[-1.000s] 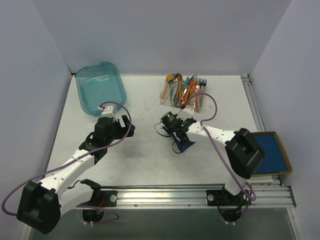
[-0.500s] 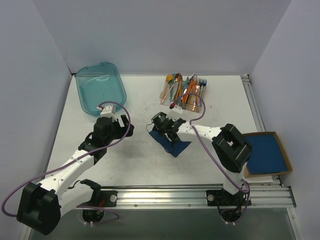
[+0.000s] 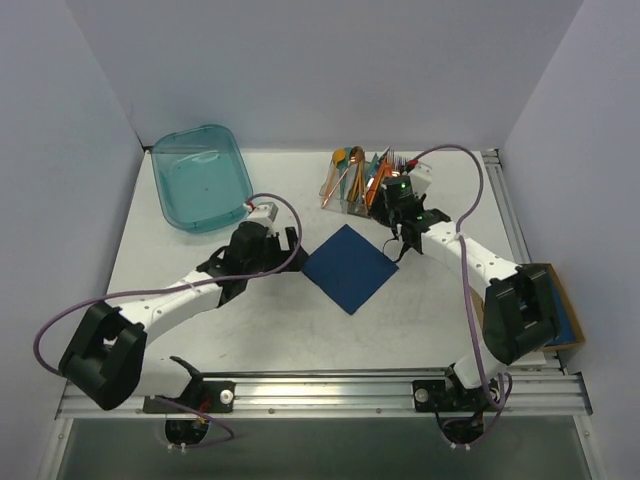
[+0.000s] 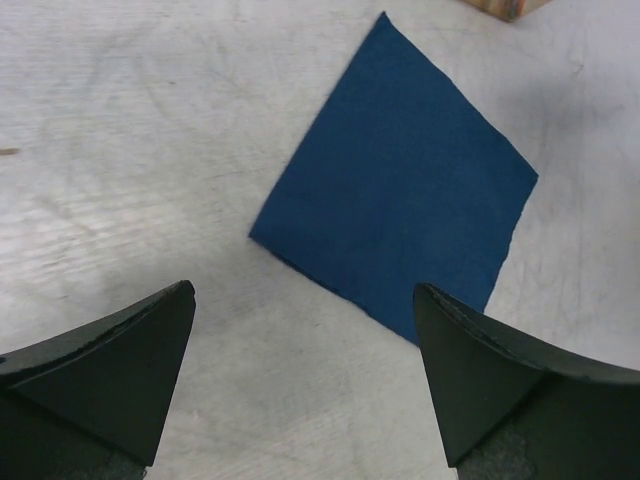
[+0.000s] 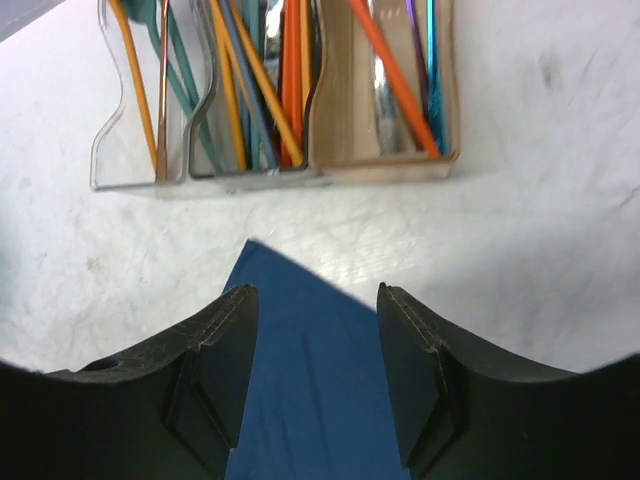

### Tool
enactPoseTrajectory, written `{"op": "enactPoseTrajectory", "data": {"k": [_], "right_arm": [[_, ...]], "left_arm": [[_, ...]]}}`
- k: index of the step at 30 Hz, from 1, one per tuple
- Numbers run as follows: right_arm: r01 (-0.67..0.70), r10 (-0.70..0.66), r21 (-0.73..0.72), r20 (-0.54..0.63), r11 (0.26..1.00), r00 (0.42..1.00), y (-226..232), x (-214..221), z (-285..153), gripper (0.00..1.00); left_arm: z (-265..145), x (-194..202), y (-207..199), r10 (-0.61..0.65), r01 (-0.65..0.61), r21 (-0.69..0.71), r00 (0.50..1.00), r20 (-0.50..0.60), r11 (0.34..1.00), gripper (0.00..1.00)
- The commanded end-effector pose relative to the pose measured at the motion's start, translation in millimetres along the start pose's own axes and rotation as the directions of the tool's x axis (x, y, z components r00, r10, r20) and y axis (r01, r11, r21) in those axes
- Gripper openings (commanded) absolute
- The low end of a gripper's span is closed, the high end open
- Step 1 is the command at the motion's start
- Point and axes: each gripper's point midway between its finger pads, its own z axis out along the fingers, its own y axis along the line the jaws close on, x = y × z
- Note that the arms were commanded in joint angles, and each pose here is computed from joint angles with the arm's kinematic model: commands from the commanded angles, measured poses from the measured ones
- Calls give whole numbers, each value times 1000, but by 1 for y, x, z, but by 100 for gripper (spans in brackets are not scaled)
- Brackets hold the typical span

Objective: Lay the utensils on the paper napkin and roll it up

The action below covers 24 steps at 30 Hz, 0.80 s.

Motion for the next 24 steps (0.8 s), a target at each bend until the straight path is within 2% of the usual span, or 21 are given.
{"op": "enactPoseTrajectory", "data": {"k": [1, 4, 6, 8, 17, 24], "right_arm": [[104, -101, -29, 77, 994, 992, 5, -55, 1, 50], [156, -152, -35, 94, 987, 984, 5, -80, 18, 48], [197, -197, 8, 73, 980, 978, -2, -80, 37, 46], [237, -238, 24, 74, 971, 968, -3, -89, 53, 40], [332, -332, 13, 24, 943, 943, -9, -95, 112, 38], [360, -360, 9, -18, 933, 933, -16, -85, 141, 37]], "left_arm": [[14, -21, -48, -31, 25, 102, 998, 50, 994, 100], [36, -14, -68, -36, 34, 121, 999, 13, 992, 100], [53, -9, -77, -59, 60, 137, 998, -10, 989, 93], [70, -6, -81, -70, 74, 141, 997, -28, 987, 90], [114, 19, -75, -46, 58, 110, 993, -106, 992, 71], [121, 27, -63, -24, 33, 65, 991, -129, 997, 66]]}}
